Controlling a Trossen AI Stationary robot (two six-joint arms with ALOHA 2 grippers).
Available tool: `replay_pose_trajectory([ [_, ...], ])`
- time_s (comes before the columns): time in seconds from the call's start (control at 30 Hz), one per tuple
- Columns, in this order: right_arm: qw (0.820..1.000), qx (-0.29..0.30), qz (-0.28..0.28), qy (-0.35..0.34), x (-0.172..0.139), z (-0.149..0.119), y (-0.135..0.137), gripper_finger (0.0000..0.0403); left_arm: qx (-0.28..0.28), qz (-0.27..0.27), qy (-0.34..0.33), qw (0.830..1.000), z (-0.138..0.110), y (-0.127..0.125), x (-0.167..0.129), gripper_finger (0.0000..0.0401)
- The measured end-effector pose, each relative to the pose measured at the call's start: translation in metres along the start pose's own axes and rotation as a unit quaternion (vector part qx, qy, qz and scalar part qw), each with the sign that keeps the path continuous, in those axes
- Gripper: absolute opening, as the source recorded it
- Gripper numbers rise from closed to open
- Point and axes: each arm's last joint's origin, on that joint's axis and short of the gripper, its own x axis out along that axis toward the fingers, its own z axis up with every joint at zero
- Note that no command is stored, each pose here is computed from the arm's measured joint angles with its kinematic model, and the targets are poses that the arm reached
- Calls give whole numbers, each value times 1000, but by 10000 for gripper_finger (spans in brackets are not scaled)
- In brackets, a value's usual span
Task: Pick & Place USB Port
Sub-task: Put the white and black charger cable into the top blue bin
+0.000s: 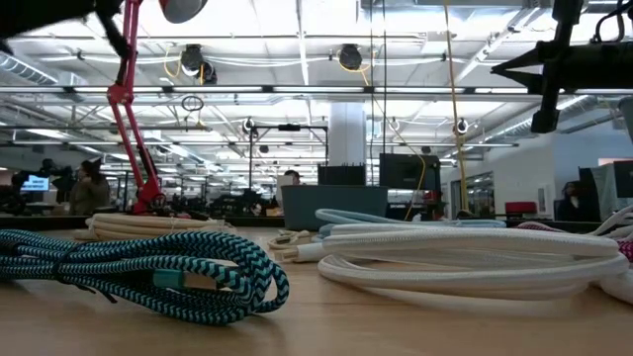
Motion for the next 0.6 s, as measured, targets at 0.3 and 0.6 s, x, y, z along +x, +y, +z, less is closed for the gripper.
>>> replay_pose_trajectory([
  [0.3, 1000, -15, -9, 5, 0, -1, -2, 0, 258, 57, 197, 944, 45, -63, 85, 26],
  [0.6, 999, -42, -13, 11, 0, -2, -3, 0, 210, 65, 290, 932, 64, -93, 148, 26],
])
